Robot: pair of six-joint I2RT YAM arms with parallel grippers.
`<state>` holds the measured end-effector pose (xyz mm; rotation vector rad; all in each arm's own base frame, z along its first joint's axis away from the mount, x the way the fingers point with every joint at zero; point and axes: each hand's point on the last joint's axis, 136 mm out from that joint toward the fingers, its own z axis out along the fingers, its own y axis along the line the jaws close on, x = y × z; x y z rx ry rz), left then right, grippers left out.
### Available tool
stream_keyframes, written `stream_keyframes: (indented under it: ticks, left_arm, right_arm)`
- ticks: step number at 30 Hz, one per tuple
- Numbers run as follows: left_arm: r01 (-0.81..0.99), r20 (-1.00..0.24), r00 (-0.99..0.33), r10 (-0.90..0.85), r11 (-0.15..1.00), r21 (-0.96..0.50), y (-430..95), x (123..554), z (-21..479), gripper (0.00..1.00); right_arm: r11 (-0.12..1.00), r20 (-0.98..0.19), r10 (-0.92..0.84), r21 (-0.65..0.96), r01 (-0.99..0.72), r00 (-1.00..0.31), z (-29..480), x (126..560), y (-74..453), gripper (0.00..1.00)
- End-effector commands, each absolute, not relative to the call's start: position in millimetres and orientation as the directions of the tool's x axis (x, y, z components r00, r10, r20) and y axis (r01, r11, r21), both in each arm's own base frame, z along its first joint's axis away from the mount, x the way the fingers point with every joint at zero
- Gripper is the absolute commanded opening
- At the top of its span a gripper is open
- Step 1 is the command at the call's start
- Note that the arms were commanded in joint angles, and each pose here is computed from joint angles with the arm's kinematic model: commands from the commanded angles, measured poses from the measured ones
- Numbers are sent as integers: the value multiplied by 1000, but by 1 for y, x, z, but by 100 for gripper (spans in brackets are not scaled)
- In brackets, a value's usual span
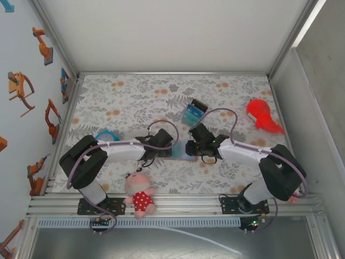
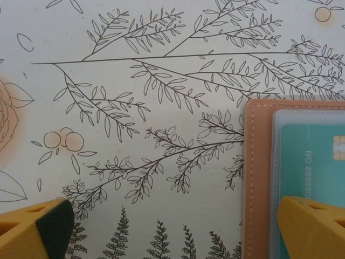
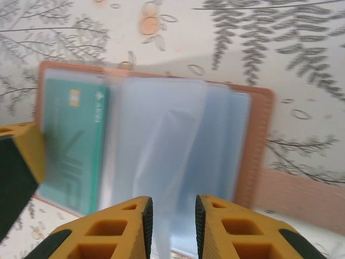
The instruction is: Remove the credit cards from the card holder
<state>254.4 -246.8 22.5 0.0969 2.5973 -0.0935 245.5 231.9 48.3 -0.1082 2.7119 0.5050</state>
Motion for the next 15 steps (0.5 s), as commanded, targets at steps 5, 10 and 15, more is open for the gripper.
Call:
stream_keyframes:
  ticks: [5, 10, 15]
  left_arm:
    - [20, -490, -872, -10, 998, -55, -242, 247, 19, 97]
    - [12, -499, -866, -40, 995, -101, -249, 249, 25, 97]
    - [11, -502, -863, -59, 991, -135, -255, 251, 30, 97]
  right_arm:
    - [960, -359, 78, 279, -28, -930, 46, 248, 194, 27]
    - [956, -409, 85, 290, -41, -909, 73, 256, 195, 24]
    - [921, -450, 131, 384, -60, -883, 100, 264, 209, 22]
